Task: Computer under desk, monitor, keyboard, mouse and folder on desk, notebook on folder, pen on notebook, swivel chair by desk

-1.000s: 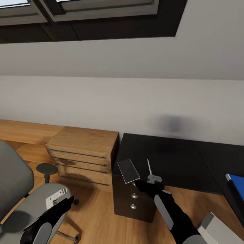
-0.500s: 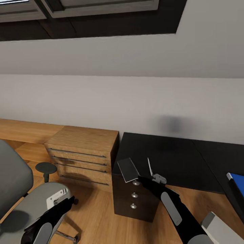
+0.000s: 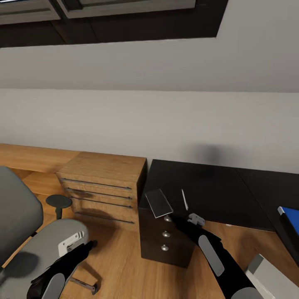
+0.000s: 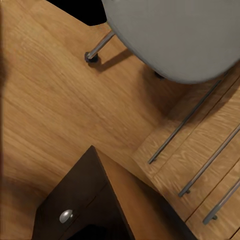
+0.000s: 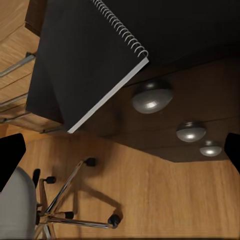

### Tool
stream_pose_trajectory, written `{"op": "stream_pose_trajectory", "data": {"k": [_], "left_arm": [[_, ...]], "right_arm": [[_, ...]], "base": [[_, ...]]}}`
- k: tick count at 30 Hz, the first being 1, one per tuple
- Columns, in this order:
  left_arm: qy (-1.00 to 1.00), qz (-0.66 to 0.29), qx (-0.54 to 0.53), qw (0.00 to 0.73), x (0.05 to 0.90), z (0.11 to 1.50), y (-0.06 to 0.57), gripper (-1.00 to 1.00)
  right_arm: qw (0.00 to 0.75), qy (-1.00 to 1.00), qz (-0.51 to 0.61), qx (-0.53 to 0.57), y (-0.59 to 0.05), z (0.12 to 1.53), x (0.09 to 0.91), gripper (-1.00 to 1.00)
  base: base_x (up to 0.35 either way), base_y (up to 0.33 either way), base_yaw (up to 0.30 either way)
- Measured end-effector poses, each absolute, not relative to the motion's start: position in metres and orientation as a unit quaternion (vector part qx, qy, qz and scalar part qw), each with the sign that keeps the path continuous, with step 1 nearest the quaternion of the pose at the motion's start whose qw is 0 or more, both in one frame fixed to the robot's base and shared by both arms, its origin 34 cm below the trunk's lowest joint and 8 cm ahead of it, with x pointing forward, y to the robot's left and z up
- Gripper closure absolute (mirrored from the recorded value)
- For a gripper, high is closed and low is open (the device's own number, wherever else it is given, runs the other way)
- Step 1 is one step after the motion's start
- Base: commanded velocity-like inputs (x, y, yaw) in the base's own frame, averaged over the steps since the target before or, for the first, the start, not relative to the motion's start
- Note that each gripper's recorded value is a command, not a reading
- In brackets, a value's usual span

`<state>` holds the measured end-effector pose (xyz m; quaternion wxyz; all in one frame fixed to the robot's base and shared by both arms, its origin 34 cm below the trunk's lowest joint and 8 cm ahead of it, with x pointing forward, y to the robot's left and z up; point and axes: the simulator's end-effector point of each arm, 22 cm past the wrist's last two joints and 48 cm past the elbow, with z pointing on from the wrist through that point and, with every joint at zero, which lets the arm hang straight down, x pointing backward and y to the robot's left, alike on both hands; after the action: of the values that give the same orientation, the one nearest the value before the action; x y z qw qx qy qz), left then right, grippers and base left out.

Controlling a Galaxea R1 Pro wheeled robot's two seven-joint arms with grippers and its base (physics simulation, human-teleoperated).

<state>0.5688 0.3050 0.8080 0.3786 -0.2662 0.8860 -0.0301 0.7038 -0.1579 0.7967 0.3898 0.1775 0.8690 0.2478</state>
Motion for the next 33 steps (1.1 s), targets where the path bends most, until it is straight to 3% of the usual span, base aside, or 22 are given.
{"op": "stream_pose_trajectory", "data": {"k": [9,20,33], "left_arm": [[0.886,-0.045,-0.263,0.38,0.572,0.798,0.293,-1.0],[0.876,-0.098,-0.258,0.395,0.612,0.812,0.264,-1.0],[0.875,-0.137,-0.258,0.387,0.62,0.798,0.239,-1.0]], "right_arm": [[0.383,0.871,0.252,0.179,-0.154,0.776,0.7,-1.0],[0.349,0.811,0.415,0.219,-0.108,0.769,0.688,-1.0],[0.342,0.775,0.476,0.234,-0.102,0.755,0.682,-1.0]], "base": [[-0.011,0.005,0.0],[0.0,0.0,0.0],[0.0,0.0,0.0]]}}
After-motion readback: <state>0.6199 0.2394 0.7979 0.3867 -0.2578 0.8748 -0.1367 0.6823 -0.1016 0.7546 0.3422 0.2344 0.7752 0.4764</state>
